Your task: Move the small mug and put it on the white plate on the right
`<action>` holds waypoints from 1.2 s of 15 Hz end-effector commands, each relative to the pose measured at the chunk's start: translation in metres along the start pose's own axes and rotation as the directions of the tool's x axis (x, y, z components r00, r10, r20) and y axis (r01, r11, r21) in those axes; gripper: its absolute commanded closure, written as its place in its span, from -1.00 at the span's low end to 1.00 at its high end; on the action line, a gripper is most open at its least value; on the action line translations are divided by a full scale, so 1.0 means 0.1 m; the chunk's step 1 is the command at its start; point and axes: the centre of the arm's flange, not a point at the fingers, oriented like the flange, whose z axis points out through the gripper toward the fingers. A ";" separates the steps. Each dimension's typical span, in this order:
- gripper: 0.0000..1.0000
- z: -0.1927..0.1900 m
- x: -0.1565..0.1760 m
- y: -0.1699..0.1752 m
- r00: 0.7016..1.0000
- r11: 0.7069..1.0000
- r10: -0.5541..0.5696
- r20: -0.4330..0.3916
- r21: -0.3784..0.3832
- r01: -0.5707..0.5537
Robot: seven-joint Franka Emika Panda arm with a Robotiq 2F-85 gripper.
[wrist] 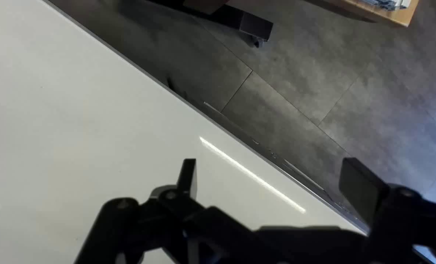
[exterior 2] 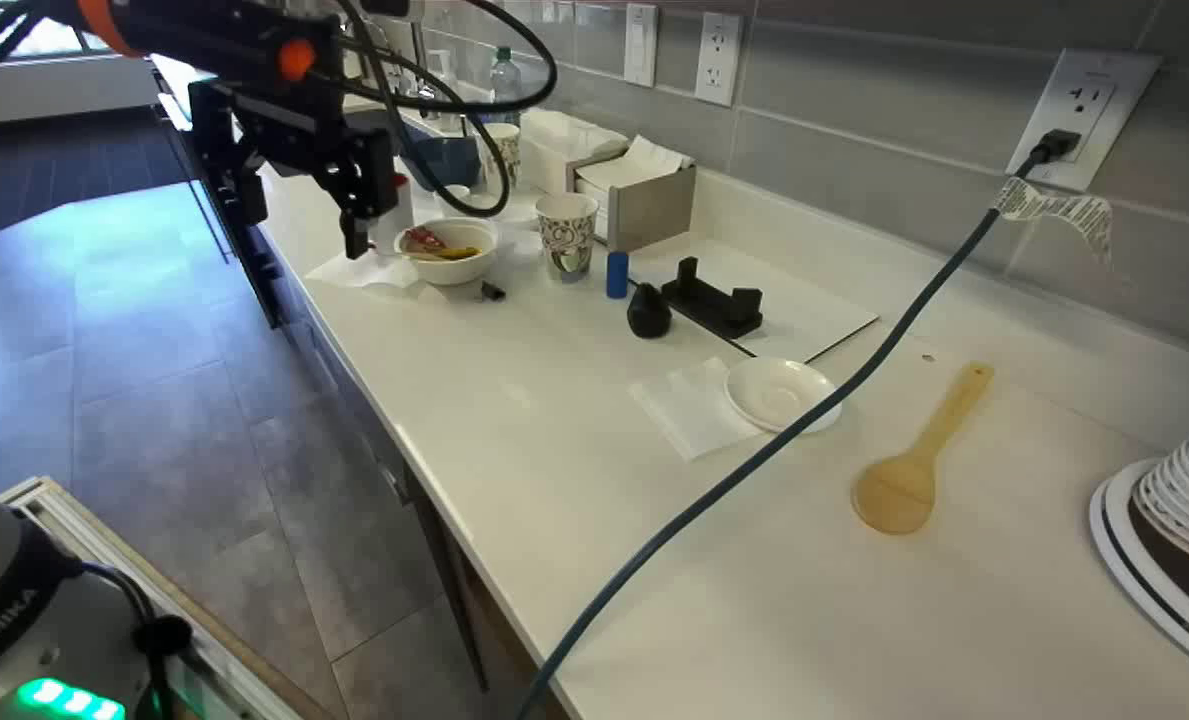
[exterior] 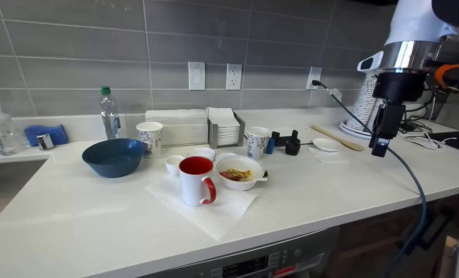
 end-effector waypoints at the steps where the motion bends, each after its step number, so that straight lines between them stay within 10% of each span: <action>1: -1.00 0.00 0.00 0.00 1.000 1.000 0.000 0.000 0.000 0.000; 10: -1.00 0.05 0.41 0.13 0.992 0.993 0.112 -0.064 -0.021 -0.113; 18: -1.00 0.39 1.63 -0.07 0.829 0.858 0.509 -0.233 0.054 -0.512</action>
